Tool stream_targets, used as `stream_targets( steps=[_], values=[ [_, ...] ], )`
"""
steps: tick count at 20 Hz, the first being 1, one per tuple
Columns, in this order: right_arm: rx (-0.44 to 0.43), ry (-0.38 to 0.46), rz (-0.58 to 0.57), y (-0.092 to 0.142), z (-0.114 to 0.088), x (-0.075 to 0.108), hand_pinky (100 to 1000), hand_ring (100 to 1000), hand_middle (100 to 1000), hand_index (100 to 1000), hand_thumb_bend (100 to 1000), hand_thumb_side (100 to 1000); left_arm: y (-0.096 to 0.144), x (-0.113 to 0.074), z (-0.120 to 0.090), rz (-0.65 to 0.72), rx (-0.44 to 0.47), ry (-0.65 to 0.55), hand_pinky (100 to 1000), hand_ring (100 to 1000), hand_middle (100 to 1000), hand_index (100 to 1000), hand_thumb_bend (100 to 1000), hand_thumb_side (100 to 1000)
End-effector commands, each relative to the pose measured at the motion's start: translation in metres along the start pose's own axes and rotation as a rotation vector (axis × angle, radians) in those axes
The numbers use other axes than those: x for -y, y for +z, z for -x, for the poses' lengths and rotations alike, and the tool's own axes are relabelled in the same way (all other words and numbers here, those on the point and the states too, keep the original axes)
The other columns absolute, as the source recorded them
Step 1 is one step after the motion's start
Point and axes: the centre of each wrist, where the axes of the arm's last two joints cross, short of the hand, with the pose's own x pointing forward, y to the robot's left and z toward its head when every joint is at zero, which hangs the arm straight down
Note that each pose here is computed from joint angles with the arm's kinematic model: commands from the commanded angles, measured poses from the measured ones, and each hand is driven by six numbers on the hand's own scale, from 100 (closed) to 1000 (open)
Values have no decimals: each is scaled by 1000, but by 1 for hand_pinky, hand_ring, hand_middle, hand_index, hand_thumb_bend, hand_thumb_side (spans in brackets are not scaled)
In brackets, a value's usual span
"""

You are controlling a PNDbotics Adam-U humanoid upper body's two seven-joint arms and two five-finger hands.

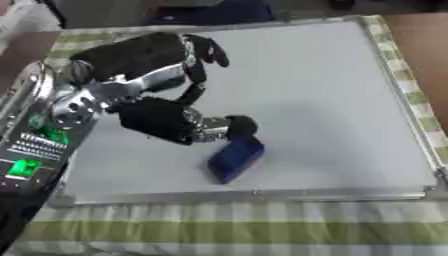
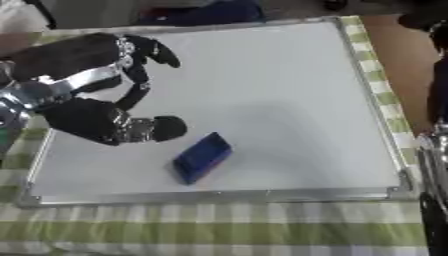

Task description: Wipe the whiteboard clean with a brush.

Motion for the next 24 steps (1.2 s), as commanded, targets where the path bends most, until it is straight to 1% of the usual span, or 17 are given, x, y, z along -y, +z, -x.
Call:
stream_targets(
  steps=[1, 4, 7, 9, 11, 13, 15, 16, 21, 24],
  values=[
    [32, 2, -12, -5, -7, 2, 688, 614, 502, 521, 100, 905, 2, -4, 1, 34, -22, -48, 811, 875, 808, 159, 697, 1000],
    [31, 1, -12, -5, -7, 2, 688, 614, 501, 521, 100, 905, -5, 1, 5, 68, -43, -55, 783, 859, 785, 137, 763, 1000],
    [30, 1, -13, -5, -6, 1, 688, 614, 501, 520, 100, 906, -12, 7, 8, 102, -52, -58, 768, 857, 790, 121, 856, 1000],
    [30, 1, -13, -4, -6, 1, 688, 614, 501, 520, 100, 906, -15, 10, 10, 117, -53, -56, 763, 857, 791, 123, 862, 1000],
    [31, 1, -12, -5, -6, 1, 688, 614, 501, 521, 100, 905, -17, 12, 11, 127, -55, -57, 764, 859, 793, 124, 860, 1000],
    [31, 0, -12, -4, -6, 1, 687, 614, 500, 520, 100, 906, -19, 14, 12, 137, -59, -58, 745, 856, 789, 125, 837, 1000],
    [31, 0, -12, -4, -6, 1, 687, 614, 500, 520, 100, 905, -22, 16, 14, 148, -70, -59, 738, 849, 781, 126, 760, 1000],
    [30, 0, -12, -4, -6, 1, 687, 614, 500, 520, 100, 905, -24, 17, 16, 154, -83, -59, 731, 844, 775, 124, 744, 1000],
    [27, 2, -12, -3, -6, 1, 688, 614, 499, 519, 100, 906, -40, 30, 25, 182, -139, -60, 695, 809, 734, 119, 718, 1000],
    [24, 3, -11, -3, -6, 1, 688, 614, 499, 519, 100, 906, -50, 38, 28, 191, -149, -59, 685, 799, 708, 120, 719, 1000]
  ],
)
